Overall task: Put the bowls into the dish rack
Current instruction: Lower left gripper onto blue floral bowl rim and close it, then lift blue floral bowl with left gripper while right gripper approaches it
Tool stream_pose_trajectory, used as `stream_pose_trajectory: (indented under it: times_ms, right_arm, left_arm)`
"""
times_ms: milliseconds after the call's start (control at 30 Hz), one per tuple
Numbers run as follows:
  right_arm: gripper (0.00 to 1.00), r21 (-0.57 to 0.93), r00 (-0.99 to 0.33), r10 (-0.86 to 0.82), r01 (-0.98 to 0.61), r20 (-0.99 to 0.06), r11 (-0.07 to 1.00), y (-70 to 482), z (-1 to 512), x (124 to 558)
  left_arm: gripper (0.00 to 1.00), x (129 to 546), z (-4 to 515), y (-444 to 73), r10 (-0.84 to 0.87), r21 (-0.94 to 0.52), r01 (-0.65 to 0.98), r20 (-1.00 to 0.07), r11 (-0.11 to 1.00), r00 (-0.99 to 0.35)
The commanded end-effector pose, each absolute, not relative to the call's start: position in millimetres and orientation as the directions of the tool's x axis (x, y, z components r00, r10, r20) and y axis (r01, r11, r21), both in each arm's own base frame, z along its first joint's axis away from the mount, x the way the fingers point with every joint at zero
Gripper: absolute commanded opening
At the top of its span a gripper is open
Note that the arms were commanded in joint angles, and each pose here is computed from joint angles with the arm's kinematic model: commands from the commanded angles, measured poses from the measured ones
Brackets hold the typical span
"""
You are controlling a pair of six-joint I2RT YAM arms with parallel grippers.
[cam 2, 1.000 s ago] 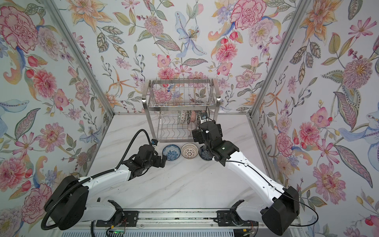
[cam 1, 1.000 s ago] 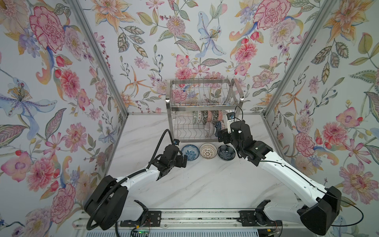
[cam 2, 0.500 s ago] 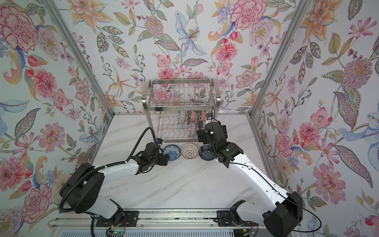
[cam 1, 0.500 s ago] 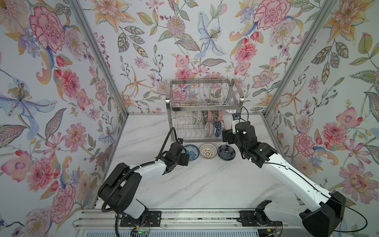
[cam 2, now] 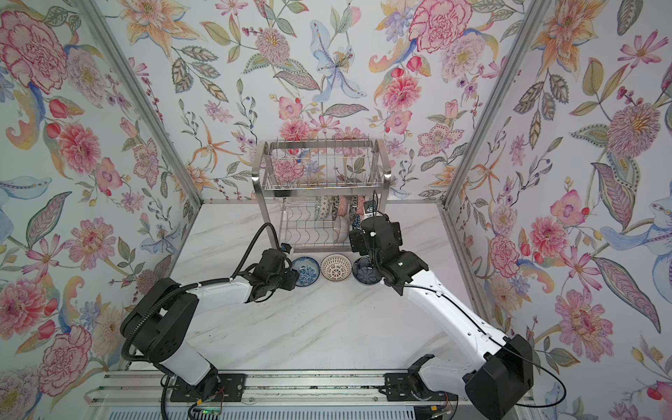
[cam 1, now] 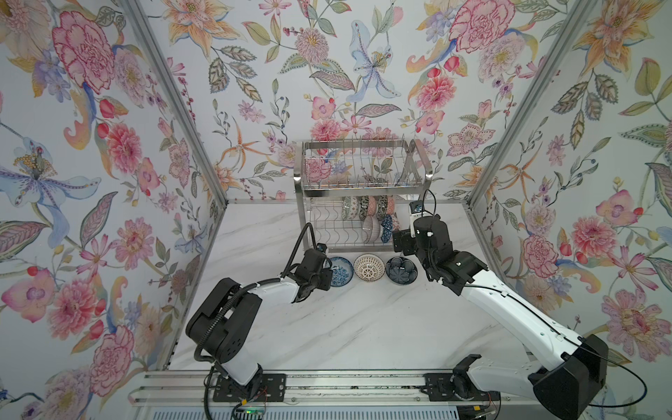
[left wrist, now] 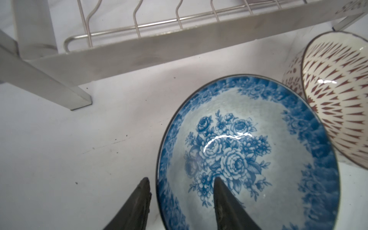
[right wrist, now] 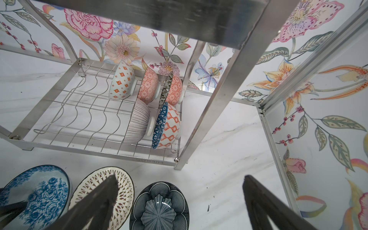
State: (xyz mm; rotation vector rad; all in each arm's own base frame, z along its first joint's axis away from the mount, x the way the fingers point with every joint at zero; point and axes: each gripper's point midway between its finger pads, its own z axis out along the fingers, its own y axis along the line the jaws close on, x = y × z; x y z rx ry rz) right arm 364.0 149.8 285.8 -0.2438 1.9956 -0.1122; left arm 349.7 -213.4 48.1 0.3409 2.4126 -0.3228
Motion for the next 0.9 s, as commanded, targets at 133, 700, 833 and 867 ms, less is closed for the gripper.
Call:
stream_pose_trajectory:
  times_ms: [133,700,833,867]
  right_arm:
    - [0.99,-0.214,-0.424,-0.240,-0.107,-0.873,0.971,145.8,278.1,366.5]
    - [0.99,-0.207,-0.408,-0.232,-0.105,-0.883,0.973,141.8,281.7,360.0]
    - [0.99,-0.199,-0.402,-0.228,-0.113,-0.887,0.973,142.5,282.3,357.3]
    - [0.99,-0.198,-0.402,-0.229,-0.117,-0.887,0.973,143.1,281.9,356.7]
  left_arm:
    - [0.33,352.7,45.1,-203.7,0.149,-0.149,0.309,-0.635,0.939,-0.758]
    - [0.00,345.7,78.9,-173.5,0.115,-0.145,0.284,-0.677,0.948,-0.727]
    - [0.00,339.9,103.0,-173.8,0.107,-0.152,0.301,-0.711,0.942,-0.695]
    - [0.00,338.9,110.6,-173.2,0.104,-0.151,0.303,-0.722,0.941,-0.684]
